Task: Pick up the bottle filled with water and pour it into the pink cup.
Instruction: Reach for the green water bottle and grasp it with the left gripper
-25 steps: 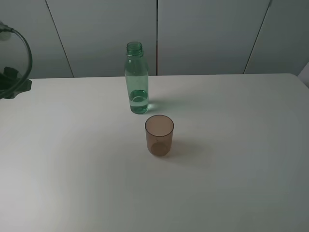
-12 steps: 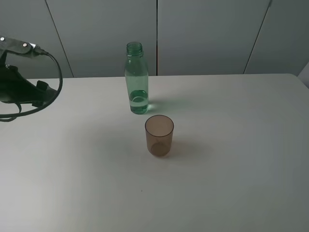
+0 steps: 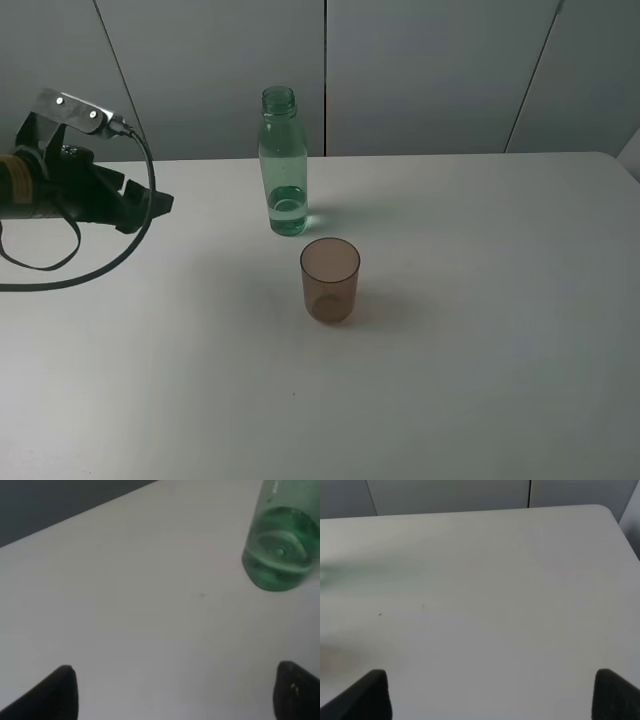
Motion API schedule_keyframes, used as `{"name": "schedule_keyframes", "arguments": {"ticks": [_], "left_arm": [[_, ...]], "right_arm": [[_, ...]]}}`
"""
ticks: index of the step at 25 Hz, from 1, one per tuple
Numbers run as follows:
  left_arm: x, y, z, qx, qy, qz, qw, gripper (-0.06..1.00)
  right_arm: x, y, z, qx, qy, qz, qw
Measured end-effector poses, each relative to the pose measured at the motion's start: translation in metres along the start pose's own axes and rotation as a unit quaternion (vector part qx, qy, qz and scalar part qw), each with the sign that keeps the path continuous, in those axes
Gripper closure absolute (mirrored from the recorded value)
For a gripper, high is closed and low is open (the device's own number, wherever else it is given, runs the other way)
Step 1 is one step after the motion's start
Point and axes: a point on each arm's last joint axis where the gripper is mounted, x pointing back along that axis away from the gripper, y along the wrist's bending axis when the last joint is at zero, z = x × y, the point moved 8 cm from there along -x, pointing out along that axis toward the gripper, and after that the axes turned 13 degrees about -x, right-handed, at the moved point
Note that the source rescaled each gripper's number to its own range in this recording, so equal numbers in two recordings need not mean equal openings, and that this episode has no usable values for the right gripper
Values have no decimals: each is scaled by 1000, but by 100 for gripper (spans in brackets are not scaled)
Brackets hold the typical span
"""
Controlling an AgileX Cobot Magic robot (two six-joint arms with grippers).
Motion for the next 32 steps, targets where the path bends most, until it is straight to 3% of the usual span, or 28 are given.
{"name": "schedule_keyframes", "arguments": {"ticks": [7, 13, 18, 24, 32], "left_arm": [[-23, -9, 0, -31, -44, 91, 994, -5], [-43, -13, -7, -77, -59, 154, 983, -5], [-52, -19, -9, -106, -80, 173, 976, -5], [-63, -41, -3, -144, -122, 217, 958, -5], [-88, -23, -12, -123, -143, 192, 963, -5]], "right_arm": [[0, 0, 0, 0, 0, 0, 1000], [0, 0, 0, 0, 0, 0, 1000], [0, 0, 0, 0, 0, 0, 1000], [0, 0, 0, 0, 0, 0, 1000], [0, 0, 0, 0, 0, 0, 1000]]}}
